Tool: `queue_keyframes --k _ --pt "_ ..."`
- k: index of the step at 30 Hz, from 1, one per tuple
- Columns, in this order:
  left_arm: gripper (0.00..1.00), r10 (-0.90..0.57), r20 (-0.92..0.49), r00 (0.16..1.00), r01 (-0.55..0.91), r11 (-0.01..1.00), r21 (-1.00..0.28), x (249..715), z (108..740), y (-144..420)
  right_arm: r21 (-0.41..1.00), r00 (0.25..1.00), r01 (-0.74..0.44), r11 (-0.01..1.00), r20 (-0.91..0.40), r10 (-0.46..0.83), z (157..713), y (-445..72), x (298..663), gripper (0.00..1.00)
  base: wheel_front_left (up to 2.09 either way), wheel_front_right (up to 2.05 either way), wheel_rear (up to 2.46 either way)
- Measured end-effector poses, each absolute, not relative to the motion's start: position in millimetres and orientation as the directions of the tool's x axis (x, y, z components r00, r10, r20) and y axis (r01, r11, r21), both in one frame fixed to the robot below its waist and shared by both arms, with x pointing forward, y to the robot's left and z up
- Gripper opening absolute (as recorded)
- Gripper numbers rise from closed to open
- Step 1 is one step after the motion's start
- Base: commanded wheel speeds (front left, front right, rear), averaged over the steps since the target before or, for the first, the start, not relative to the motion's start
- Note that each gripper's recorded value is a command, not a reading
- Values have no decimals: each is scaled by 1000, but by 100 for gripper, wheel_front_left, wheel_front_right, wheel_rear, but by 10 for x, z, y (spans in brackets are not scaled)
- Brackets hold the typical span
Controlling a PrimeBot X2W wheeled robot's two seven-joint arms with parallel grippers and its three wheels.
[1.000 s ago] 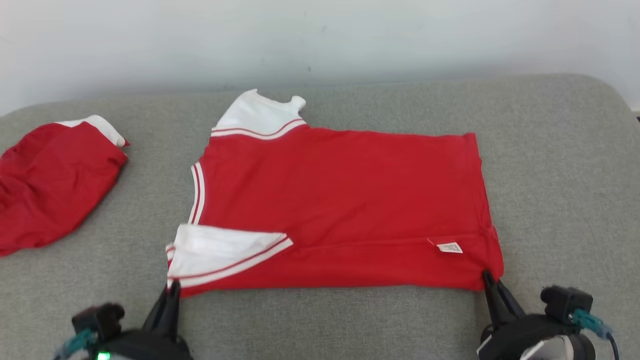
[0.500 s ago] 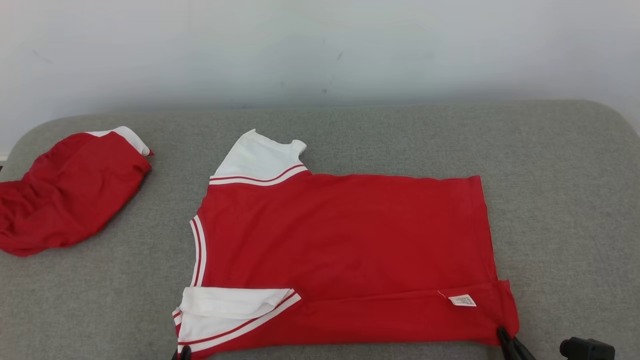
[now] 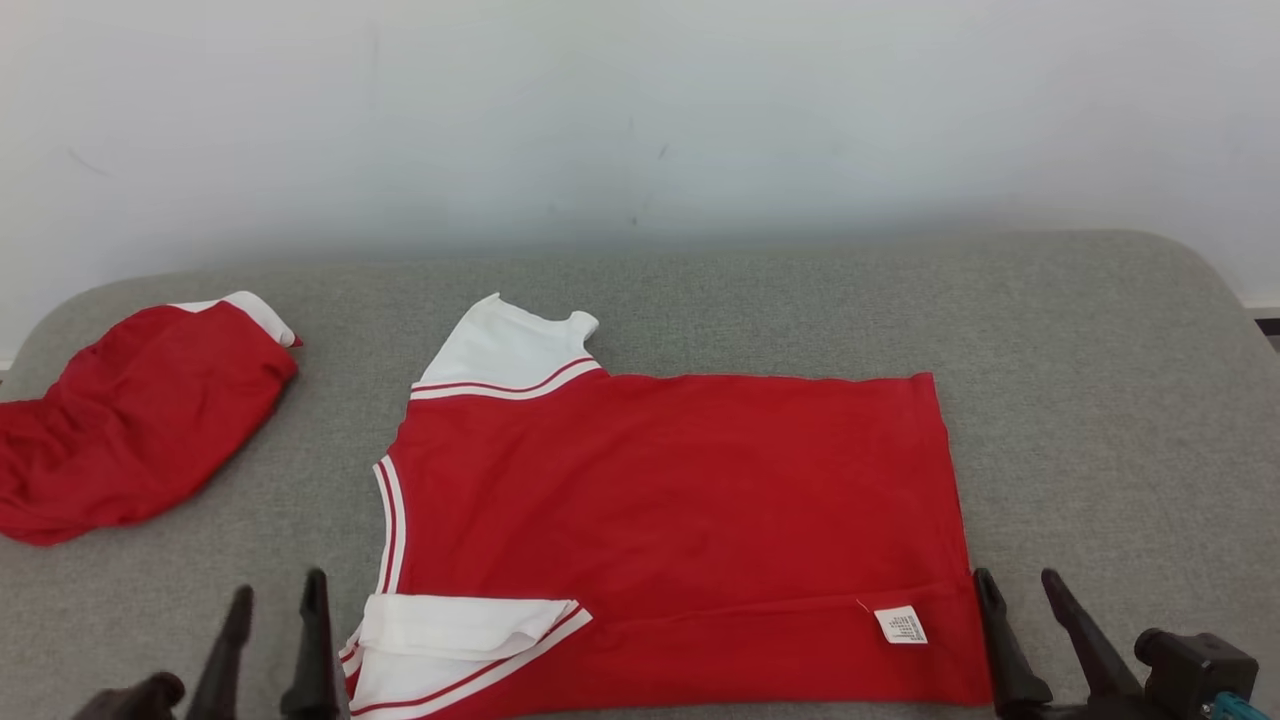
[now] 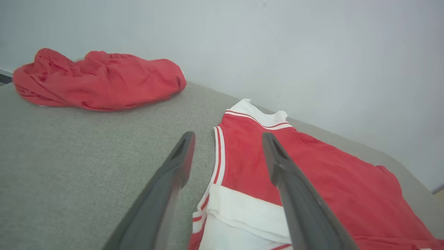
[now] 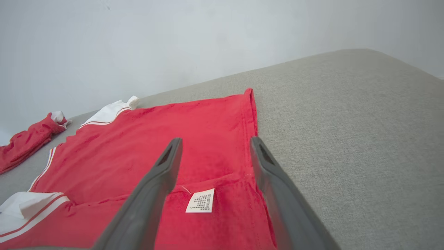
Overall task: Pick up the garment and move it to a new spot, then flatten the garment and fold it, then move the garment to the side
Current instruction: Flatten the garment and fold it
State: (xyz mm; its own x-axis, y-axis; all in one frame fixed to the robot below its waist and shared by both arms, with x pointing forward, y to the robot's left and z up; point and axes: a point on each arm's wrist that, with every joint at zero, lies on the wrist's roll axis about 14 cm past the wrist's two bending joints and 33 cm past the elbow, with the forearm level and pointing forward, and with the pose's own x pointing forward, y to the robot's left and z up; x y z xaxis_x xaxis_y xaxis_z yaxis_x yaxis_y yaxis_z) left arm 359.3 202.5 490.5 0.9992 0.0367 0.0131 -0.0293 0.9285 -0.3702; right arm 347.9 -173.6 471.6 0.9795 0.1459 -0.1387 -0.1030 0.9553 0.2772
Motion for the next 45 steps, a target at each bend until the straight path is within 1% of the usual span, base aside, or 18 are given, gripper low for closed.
queue_keyframes --k 6,11,16,23,30,33,37,41,44,45 --pt "100 105 176 979 -56 963 -262 3637 5408 2211 237 991 -133 962 30 130 5075 -1699 3541 100 0 0 0" --pt "100 116 225 967 -70 977 -200 3595 5548 2322 208 987 -141 968 107 121 5209 -1686 3543 100 0 0 0" --pt "100 71 200 977 -42 988 -149 3516 5445 2288 199 988 -132 971 106 113 5163 -1687 3503 100 0 0 0" --pt "100 68 152 986 -44 987 -157 3435 5274 2271 187 991 -130 974 63 120 4997 -1642 3435 100 0 0 0" --pt "100 66 121 990 -44 984 -174 3455 5167 2246 186 990 -137 973 52 130 4958 -1611 3463 100 0 0 0" --pt "100 42 140 989 -18 986 -166 3603 5238 2211 177 989 -141 974 57 133 4982 -1632 3553 100 0 0 0" --pt "100 -24 178 984 44 993 -109 3936 5436 2166 153 988 -145 978 68 136 5088 -1692 3790 100 0 0 0" --pt "100 -119 190 975 124 992 -14 4393 5709 2084 112 988 -150 982 60 144 5228 -1762 4138 100 0 0 0" --pt "100 -193 191 962 191 981 31 4739 5911 1951 75 988 -153 985 8 153 5236 -1816 4410 100 0 0 0" --pt "100 -207 193 959 205 978 29 4850 5968 1926 68 989 -149 986 -9 150 5235 -1845 4502 100 0 0 0"
